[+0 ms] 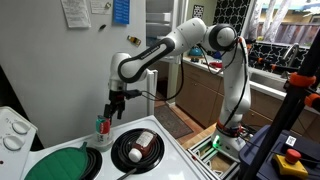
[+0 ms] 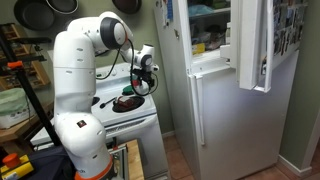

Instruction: Pick up the plastic bowl from the washing machine and put it in the second rack from the bottom on the fridge door

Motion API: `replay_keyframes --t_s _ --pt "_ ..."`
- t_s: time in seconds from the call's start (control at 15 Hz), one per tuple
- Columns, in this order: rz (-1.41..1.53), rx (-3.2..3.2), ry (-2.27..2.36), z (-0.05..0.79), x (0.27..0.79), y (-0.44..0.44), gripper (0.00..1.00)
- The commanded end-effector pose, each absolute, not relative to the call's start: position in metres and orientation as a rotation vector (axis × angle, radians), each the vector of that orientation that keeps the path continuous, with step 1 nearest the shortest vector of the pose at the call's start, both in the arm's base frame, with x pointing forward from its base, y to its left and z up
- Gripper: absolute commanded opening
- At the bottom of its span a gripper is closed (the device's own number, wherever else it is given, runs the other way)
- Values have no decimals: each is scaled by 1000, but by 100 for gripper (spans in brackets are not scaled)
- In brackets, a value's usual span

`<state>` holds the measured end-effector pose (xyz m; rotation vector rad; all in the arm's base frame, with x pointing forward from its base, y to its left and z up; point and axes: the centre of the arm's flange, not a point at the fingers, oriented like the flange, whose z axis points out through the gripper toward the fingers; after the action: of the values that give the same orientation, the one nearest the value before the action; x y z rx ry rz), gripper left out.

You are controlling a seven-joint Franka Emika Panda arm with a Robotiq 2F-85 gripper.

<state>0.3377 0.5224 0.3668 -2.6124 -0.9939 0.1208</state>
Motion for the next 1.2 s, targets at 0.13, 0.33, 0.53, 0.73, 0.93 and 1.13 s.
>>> replay_keyframes --t_s 0.13,0.33,0.53,0.73,0.93,1.13 --pt "199 -2558 -993 362 328 539 100" --pt "254 -2595 -975 350 326 539 100" --pt "290 -2602 -967 340 326 541 97" --pt "311 -2593 -972 334 325 546 98" --pt "325 -2586 -969 332 325 550 69" --pt "331 -2585 -967 331 327 552 45"
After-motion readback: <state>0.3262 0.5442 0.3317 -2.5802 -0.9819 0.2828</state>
